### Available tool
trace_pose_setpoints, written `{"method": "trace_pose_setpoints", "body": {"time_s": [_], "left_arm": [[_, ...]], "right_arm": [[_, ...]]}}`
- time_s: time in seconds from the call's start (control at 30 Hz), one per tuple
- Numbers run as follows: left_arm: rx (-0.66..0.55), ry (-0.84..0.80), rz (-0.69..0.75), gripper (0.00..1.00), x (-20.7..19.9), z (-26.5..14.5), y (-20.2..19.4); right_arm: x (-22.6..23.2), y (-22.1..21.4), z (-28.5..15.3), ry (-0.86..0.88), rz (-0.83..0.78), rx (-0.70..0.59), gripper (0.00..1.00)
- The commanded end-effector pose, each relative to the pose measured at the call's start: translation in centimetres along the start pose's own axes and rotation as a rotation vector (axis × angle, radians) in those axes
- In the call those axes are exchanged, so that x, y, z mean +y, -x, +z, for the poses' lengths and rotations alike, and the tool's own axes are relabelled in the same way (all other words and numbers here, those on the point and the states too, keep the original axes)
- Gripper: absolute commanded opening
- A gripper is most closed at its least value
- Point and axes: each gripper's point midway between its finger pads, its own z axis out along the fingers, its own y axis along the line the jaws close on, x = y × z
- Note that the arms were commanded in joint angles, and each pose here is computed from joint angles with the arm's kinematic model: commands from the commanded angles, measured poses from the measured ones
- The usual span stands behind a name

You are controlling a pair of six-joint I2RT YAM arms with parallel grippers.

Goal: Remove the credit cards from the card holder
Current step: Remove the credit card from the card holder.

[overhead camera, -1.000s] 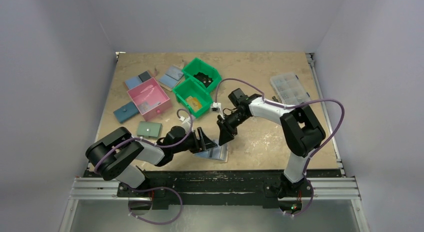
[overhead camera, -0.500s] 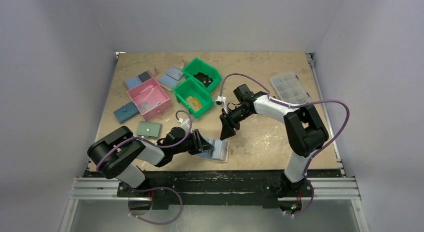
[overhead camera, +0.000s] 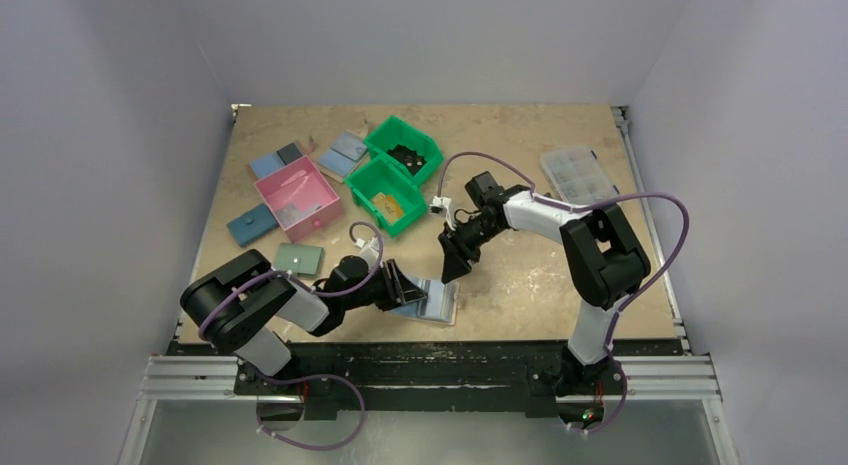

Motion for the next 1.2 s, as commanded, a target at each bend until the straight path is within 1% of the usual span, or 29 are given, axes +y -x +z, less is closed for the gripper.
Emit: {"method": "trace_pose_setpoints", "body": {"time_s": [0.0, 0.23, 0.33, 0.6, 1.03, 1.17], "left_arm": [[0.043, 0.092, -0.026, 0.37, 2.9, -0.6, -1.5], [0.047, 0.075, -0.028, 0.41, 2.6, -0.5, -1.5], [0.045, 0.071, -0.027, 0.44, 2.5, -0.5, -1.5], [0.048, 0.065, -0.027, 0.46, 2.4, -0.5, -1.5], [0.046, 0.051, -0.024, 0.52, 2.0, -0.5, -1.3], [0.046, 0.036, -0.017, 0.57, 1.7, -0.5, -1.3]], "right_arm": [[0.0, -0.4, 0.5, -0.002, 0.013, 0.016, 0.53], [0.6, -0.3, 0.8, 0.022, -0.002, 0.023, 0.53], [1.0, -0.2, 0.8, 0.038, -0.009, 0.018, 0.52], [1.7, 0.2, 0.4, 0.059, -0.036, 0.003, 0.51], [3.0, 0.5, 0.3, 0.112, -0.068, -0.011, 0.51], [3.2, 0.6, 0.2, 0.124, -0.073, -0.015, 0.51]]}}
